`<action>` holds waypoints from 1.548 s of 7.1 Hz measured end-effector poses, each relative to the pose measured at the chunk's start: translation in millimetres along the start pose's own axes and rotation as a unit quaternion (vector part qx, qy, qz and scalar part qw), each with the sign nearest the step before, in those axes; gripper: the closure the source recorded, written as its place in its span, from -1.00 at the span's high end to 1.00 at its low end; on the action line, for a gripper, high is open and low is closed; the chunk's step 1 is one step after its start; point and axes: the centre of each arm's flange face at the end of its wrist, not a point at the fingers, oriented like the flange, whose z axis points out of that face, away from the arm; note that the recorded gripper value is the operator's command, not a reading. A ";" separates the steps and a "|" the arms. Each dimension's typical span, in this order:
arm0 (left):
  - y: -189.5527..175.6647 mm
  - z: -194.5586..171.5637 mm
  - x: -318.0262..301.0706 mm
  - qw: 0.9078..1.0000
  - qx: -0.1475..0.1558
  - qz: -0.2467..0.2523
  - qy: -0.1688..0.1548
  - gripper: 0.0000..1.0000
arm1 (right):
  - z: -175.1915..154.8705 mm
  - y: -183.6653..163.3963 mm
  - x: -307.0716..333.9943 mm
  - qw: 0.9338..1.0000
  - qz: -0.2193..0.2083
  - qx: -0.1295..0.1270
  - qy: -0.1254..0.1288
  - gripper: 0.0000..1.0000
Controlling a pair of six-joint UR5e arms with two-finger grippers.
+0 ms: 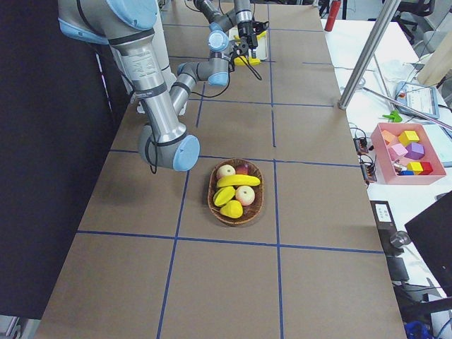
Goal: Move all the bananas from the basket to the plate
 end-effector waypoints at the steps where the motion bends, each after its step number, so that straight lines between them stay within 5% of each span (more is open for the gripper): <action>1: 2.5 1.4 -0.5 1.000 -0.003 0.001 0.000 -0.99 | 0.1 0.4 0.2 1.000 0.000 0.000 0.000 -0.92; 2: 3.3 1.8 -1.6 1.000 -0.004 0.003 -0.001 -1.00 | -0.1 0.4 0.0 1.000 0.000 0.000 0.000 -0.13; 3: 2.6 0.5 -2.9 1.000 -0.004 0.016 -0.001 -1.00 | -0.5 0.3 -0.9 1.000 0.000 0.000 -0.001 0.99; 8: -12.6 -8.6 -7.2 0.999 0.004 0.047 -0.010 -1.00 | -11.3 -2.3 -10.0 0.999 0.044 0.006 -0.012 1.00; 11: -90.7 -58.6 -36.4 0.997 0.035 0.037 -0.065 -1.00 | -26.7 -18.1 9.0 0.998 0.060 0.005 0.026 1.00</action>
